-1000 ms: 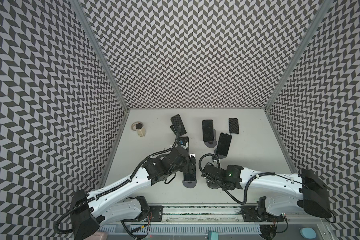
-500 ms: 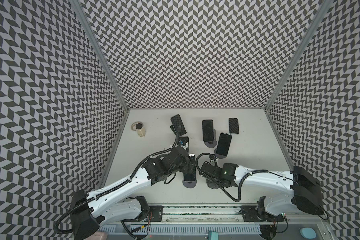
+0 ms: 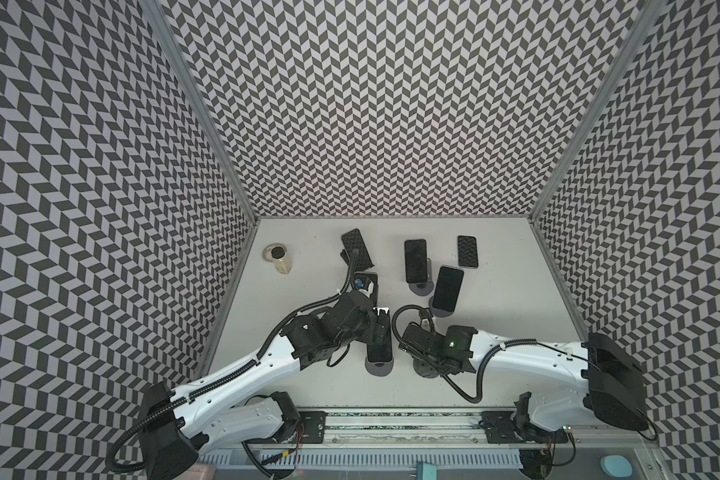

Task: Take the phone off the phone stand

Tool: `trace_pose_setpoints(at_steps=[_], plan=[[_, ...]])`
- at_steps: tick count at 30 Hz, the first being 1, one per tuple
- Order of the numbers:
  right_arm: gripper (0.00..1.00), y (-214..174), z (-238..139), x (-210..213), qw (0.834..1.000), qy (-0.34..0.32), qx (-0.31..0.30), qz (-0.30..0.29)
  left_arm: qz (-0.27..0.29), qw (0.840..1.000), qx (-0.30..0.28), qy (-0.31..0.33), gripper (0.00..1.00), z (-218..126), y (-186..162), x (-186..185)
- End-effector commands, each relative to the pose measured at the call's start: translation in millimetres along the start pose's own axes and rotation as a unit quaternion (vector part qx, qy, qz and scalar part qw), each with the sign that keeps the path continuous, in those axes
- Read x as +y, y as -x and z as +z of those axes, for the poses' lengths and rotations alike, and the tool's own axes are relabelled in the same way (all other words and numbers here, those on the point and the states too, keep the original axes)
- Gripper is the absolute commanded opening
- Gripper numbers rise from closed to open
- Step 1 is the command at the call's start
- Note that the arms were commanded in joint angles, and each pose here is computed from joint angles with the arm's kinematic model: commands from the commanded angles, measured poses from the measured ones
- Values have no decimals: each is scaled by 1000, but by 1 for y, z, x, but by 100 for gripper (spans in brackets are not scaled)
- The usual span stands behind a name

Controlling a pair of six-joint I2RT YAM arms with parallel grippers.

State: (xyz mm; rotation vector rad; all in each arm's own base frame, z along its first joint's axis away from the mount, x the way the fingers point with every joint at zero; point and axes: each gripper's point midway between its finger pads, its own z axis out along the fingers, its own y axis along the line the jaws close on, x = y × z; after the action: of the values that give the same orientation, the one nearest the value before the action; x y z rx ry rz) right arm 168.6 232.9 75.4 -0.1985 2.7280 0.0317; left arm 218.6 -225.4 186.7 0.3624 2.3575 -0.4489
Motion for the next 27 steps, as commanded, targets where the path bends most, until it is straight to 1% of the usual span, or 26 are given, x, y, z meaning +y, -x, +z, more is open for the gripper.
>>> trace_pose_setpoints(at_steps=[1,6,12,19,25,27], plan=[[60,17,-17,5,999,25,-25,15,-1,1000,-10,-3,96,-1,7,-1],[58,22,-21,-1,999,33,-35,23,3,1000,-8,-8,96,3,8,-5],[57,28,-20,-23,998,32,-35,39,3,1000,-7,-15,95,5,11,-10],[56,41,-17,-69,996,16,-38,80,13,1000,-17,-20,95,2,25,-16],[56,50,-10,-116,992,-13,-57,110,22,999,-23,-21,95,2,32,-20],[56,54,-10,-126,990,-9,-66,128,23,999,-24,-20,95,2,33,-20]])
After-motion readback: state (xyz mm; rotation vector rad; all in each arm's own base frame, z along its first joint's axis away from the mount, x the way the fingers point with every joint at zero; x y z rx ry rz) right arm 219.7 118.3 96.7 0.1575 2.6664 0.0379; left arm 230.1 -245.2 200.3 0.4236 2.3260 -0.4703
